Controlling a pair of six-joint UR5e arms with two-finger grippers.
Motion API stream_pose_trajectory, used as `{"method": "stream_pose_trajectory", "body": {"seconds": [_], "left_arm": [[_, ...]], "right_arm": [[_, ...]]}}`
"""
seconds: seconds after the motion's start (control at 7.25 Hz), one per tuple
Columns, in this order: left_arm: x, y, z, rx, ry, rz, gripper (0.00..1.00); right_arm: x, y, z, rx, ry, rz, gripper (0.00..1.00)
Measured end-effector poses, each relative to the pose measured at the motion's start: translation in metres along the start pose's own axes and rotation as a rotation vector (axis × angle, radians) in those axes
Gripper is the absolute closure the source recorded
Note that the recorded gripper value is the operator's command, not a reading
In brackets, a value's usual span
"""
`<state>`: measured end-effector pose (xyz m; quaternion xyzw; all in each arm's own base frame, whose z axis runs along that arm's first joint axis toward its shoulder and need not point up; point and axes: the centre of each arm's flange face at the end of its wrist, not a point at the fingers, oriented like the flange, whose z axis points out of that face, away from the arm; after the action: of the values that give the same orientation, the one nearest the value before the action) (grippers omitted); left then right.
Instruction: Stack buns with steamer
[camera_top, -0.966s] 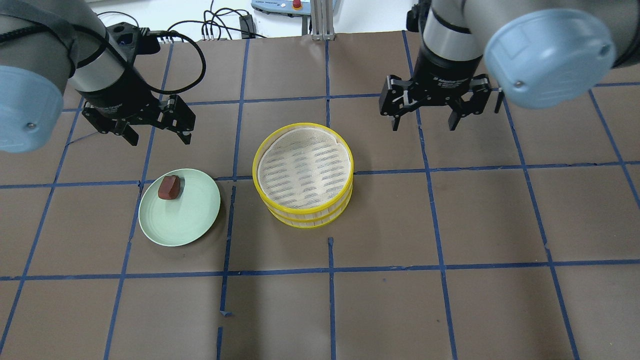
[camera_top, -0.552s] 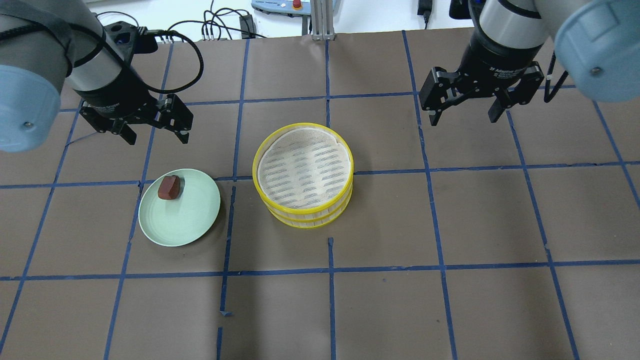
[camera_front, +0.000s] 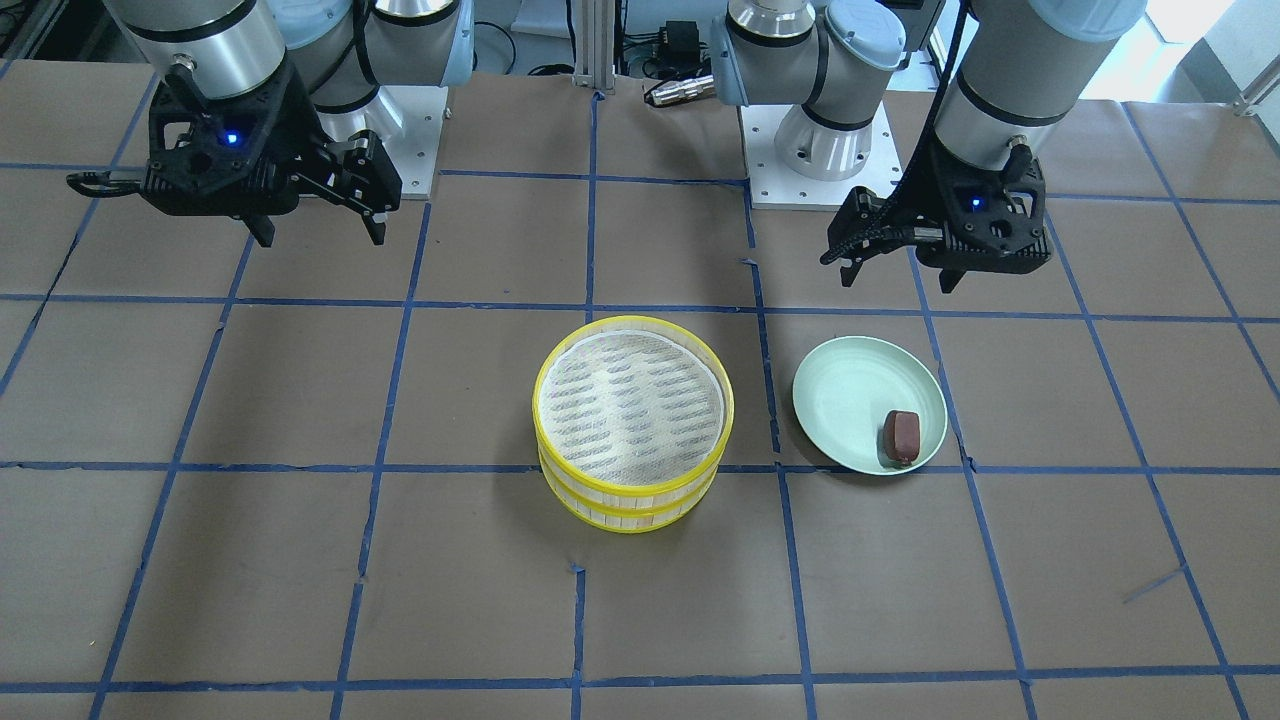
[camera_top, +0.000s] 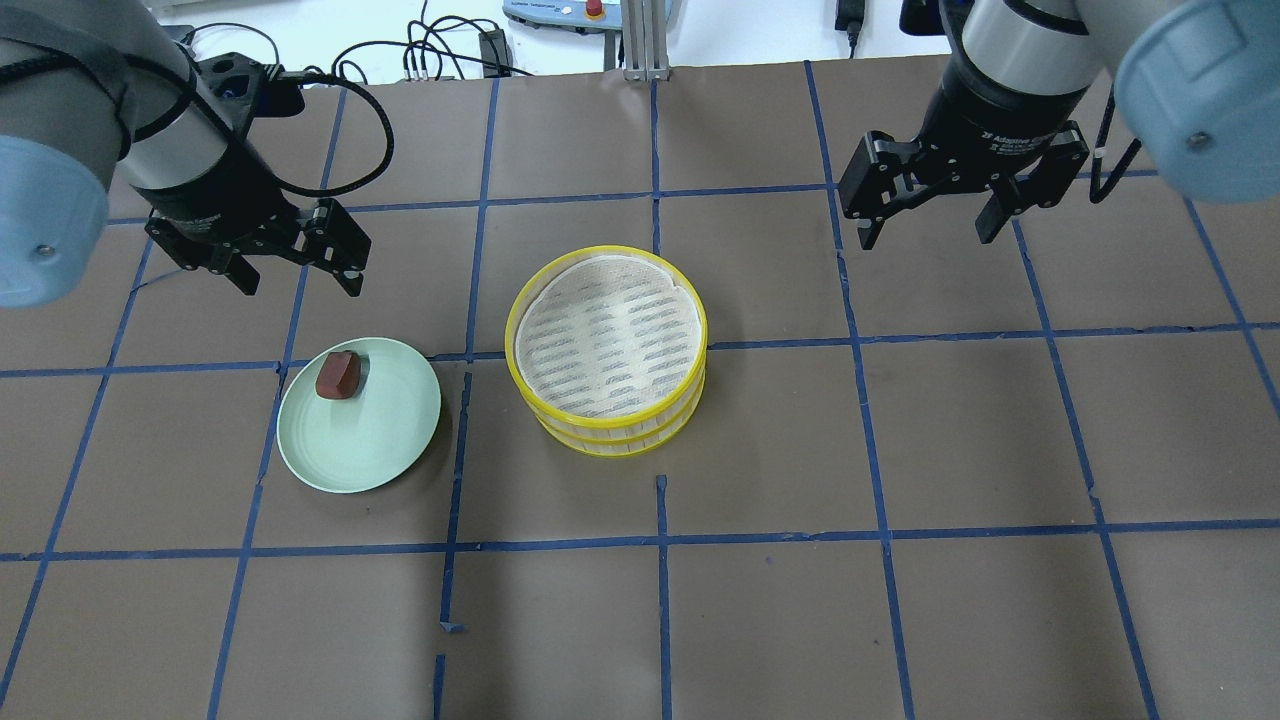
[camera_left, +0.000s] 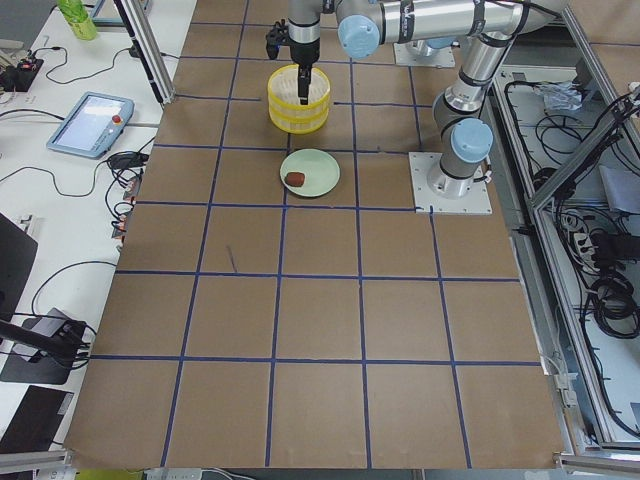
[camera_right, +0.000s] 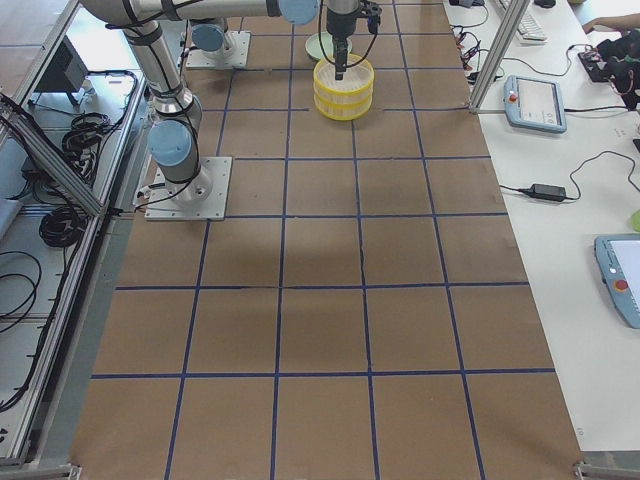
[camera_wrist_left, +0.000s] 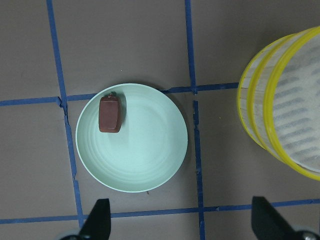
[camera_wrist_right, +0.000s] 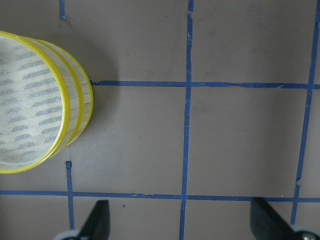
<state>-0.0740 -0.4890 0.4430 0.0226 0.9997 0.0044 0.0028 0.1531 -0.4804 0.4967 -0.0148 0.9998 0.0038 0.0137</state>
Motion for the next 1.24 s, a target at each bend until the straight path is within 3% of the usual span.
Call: {"method": "stream_pose_trajectory", "body": {"seconds": [0.28,0.83,0.97,1.24], "left_arm": [[-0.024,-0.001,0.030,-0.009,0.005,0.011,0.01],[-0.056,-0.043,0.143,-0.037,0.006,0.000,0.02],[-0.059,-0.051,0.166,-0.053,0.008,-0.001,0.07],[-0.060,-0.050,0.204,-0.107,0.011,0.001,0.07]], "right_arm": [[-0.001,0.001,-0.001,0.001,-0.002,-0.001,0.00],[-0.002,0.001,-0.001,0.003,-0.002,-0.003,0.00],[-0.002,0.001,-0.002,0.004,-0.003,-0.004,0.00],[-0.004,0.002,-0.002,0.006,-0.004,-0.005,0.00]]}}
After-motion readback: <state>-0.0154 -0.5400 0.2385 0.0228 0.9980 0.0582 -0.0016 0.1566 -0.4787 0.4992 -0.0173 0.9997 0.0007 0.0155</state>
